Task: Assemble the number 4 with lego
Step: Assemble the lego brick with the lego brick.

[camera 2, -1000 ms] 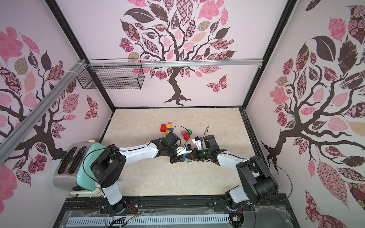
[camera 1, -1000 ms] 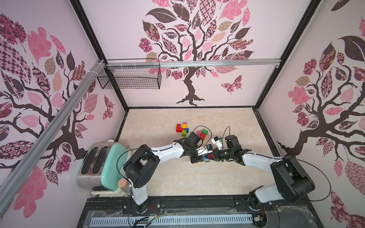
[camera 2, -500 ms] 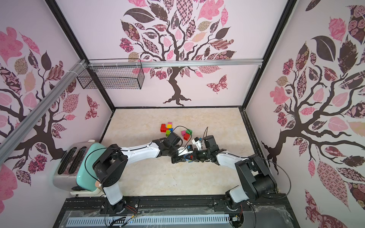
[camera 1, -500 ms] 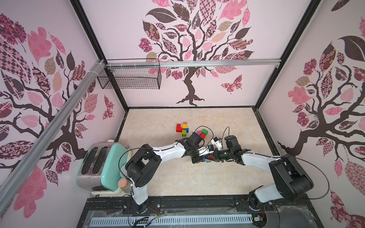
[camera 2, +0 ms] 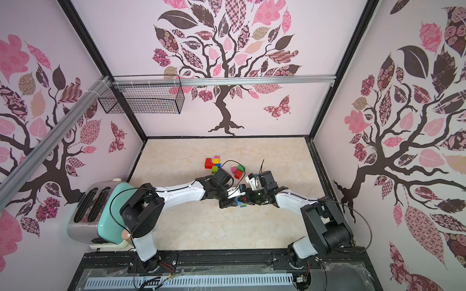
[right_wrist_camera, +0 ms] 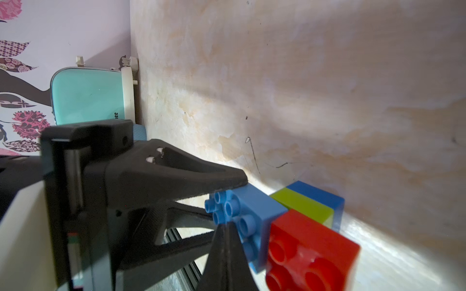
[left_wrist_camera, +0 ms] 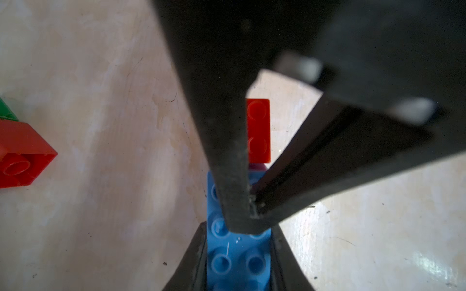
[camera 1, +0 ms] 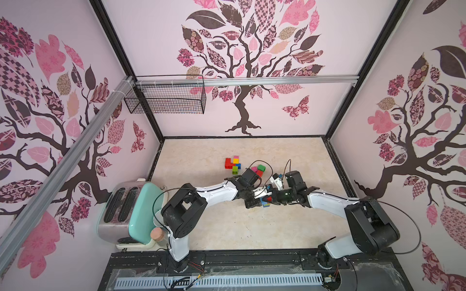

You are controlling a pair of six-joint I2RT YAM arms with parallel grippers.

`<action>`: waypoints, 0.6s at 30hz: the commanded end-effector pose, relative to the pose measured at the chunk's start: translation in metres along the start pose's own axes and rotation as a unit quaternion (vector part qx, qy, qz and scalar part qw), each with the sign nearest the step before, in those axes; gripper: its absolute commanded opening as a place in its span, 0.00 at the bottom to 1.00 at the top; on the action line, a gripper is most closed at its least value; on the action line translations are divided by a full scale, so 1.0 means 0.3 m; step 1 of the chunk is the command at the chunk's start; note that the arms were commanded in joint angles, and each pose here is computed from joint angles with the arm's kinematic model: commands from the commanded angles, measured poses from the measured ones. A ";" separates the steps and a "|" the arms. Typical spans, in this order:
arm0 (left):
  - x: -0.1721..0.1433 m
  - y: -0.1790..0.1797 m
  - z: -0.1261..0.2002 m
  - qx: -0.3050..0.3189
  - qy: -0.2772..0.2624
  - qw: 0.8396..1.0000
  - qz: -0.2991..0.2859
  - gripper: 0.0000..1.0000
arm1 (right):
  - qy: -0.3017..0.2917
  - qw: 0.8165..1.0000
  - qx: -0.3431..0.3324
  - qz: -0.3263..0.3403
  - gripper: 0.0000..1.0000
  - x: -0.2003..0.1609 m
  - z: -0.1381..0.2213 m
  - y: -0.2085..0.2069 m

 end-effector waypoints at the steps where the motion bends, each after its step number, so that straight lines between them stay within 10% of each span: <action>1: 0.016 0.012 0.002 0.001 0.019 1.000 0.002 0.00 | -0.013 0.988 -0.149 -0.049 0.00 -0.045 0.000 -0.194; 18: 0.003 -0.008 -0.011 0.010 0.127 0.991 -0.045 0.00 | 0.010 0.981 -0.187 -0.046 0.00 -0.090 -0.002 -0.264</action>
Point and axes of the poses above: each gripper's point midway between its finger pads, its own z axis back along the fingers, its own y axis along the line the jaws close on, x = y × z, the point moved 5 cm from there along z, back along the fingers, and after that the axes turned 13 degrees about -z, right-handed, at the moved point
